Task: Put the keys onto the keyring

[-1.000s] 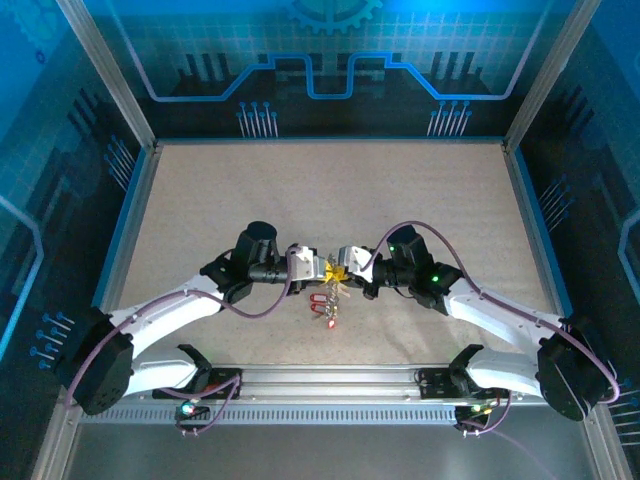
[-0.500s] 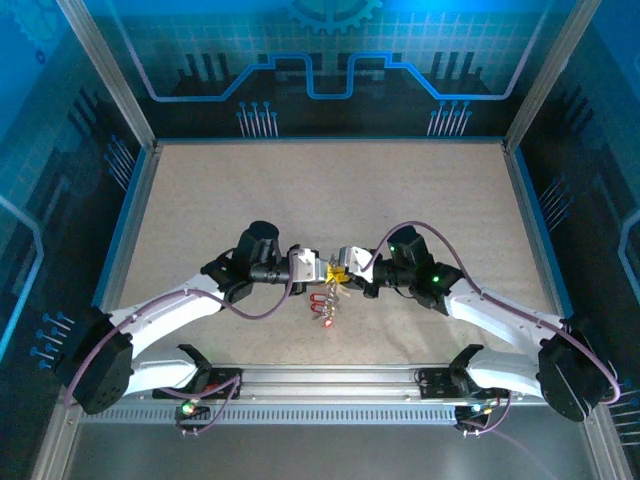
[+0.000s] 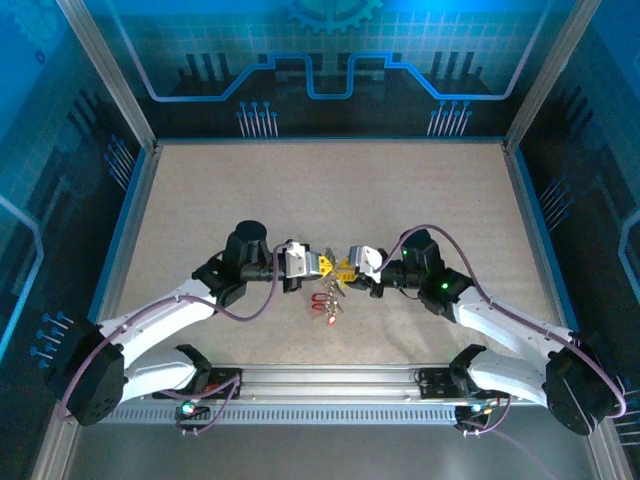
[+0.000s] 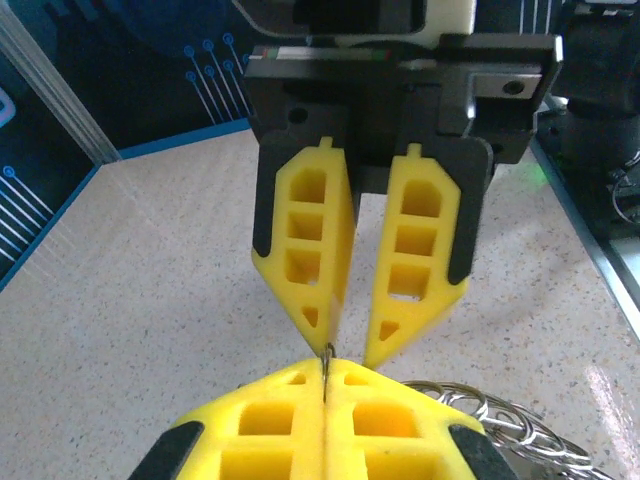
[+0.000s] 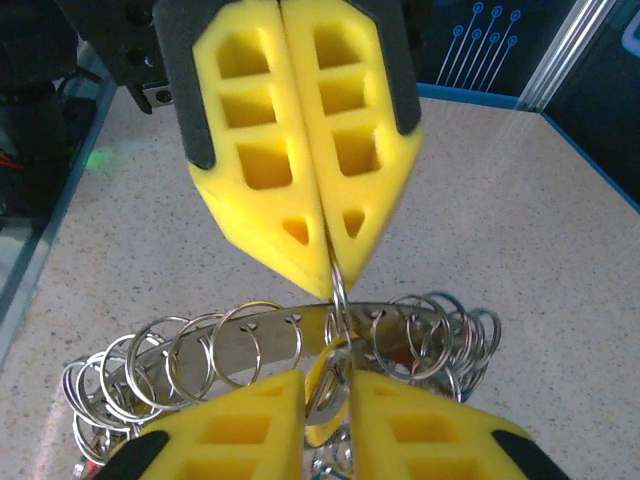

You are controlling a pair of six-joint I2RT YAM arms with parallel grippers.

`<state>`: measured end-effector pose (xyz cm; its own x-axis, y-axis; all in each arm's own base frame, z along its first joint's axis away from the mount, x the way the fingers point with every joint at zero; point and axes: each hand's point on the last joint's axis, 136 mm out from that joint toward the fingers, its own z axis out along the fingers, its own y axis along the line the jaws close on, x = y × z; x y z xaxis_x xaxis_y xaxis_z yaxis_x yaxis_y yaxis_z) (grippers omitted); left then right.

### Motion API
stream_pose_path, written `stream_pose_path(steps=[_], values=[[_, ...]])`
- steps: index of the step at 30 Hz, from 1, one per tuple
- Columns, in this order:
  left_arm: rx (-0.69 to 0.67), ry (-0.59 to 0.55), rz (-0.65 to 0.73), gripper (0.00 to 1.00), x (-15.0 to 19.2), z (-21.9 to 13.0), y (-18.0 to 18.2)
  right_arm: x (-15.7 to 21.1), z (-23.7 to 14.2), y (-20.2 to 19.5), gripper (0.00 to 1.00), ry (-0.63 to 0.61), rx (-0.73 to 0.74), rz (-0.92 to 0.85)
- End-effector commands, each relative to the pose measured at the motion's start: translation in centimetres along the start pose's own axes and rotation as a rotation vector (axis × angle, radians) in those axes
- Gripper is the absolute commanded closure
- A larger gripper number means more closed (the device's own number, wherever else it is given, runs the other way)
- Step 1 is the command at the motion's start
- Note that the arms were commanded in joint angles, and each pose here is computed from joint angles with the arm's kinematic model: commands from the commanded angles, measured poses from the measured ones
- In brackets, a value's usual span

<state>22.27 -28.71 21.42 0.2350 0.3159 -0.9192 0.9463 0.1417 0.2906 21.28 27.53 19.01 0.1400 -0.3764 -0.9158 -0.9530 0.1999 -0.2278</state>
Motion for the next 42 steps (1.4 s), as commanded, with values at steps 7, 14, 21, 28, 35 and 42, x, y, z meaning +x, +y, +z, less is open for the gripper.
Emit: stream_pose_path(steps=[7, 14, 21, 28, 35, 42], values=[[0.043, -0.128, 0.034, 1.00, -2.9, -0.7, -0.5, -2.3, -0.2, 0.1, 0.82, -0.089, -0.048, -0.019], [0.063, -0.144, 0.014, 1.00, -2.9, -0.4, -0.7, -2.5, 0.3, -0.1, 0.83, -0.089, -0.062, -0.025], [0.056, -0.153, 0.007, 1.00, -2.6, -0.1, -0.5, -2.7, 1.1, -0.2, 0.86, -0.110, -0.077, -0.020], [0.066, -0.147, -0.008, 1.00, -2.1, 0.2, -0.6, -3.0, 1.0, -0.4, 0.86, -0.124, -0.065, -0.025], [0.065, -0.131, -0.024, 1.00, -1.5, 0.5, -0.5, -2.7, 0.7, -0.4, 0.94, -0.128, -0.048, -0.009], [0.026, -0.085, -0.020, 1.00, -0.8, 0.5, 0.1, -2.2, 0.4, -0.3, 1.00, -0.091, -0.027, -0.008]])
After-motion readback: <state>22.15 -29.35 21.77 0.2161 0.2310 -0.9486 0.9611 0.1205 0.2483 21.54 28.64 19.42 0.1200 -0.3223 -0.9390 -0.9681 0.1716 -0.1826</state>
